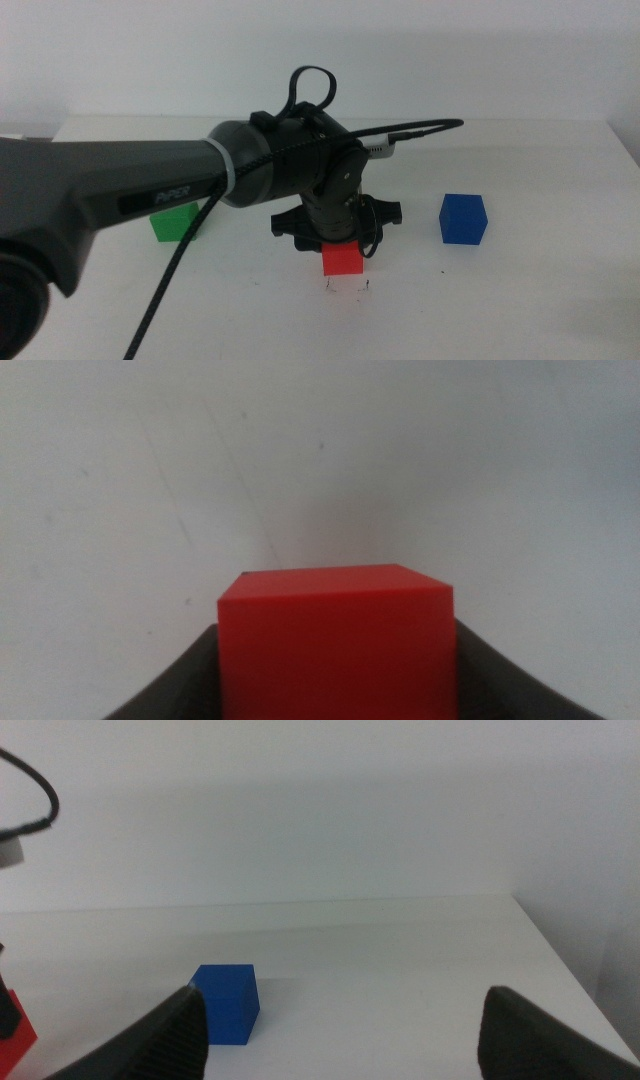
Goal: Stack red cubes first, then green, then blue cubes in a specific spot.
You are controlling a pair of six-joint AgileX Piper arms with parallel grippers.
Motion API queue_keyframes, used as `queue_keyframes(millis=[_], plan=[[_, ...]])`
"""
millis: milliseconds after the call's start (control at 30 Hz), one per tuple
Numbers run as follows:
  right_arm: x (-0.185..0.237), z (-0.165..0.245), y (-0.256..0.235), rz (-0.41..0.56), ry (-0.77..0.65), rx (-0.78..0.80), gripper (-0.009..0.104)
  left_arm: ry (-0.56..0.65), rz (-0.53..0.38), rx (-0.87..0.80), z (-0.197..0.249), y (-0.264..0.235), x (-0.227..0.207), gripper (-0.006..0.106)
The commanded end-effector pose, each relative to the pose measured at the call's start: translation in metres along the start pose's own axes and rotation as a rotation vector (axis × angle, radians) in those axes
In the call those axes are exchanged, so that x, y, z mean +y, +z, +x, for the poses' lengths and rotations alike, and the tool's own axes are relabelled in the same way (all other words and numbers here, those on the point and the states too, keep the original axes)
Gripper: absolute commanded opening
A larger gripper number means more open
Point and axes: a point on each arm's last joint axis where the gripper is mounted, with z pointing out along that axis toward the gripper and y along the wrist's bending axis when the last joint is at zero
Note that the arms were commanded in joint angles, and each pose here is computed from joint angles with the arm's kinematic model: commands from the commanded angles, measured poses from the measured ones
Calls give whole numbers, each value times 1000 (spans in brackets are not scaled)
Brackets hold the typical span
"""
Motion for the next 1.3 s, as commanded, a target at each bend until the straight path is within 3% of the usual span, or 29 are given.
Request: queue_keyframes(millis=[0,333,367,533,767,967,1067,1100,1167,1267], plan=[[-1,0,0,8,-19,-14,93,-7,6,9,2,6,-2,-1],[-1,0,0,8,-19,-14,93,-15,27,24,4,14,-4,2],[-1,0,0,8,-19,-14,93,4,19,31,5,14,-4,17],[-1,0,0,8,-19,-14,93,18,26,40,6,14,-4,45],[-1,0,0,8,-19,-14,93,37,38,25,4,11,-5,94],[-1,0,0,8,-19,-14,93,158,50,-83,-21,-63,9,94],[-1,0,0,8,-19,-14,93,143,-35,-112,-32,-101,41,94],[-1,0,0,8,-19,-14,93,114,-121,-115,-41,-118,69,94],[-1,0,0,8,-9,-14,93,88,-202,-97,-50,-128,99,94],[-1,0,0,8,-4,-14,93,31,-225,-41,-64,-126,138,94]])
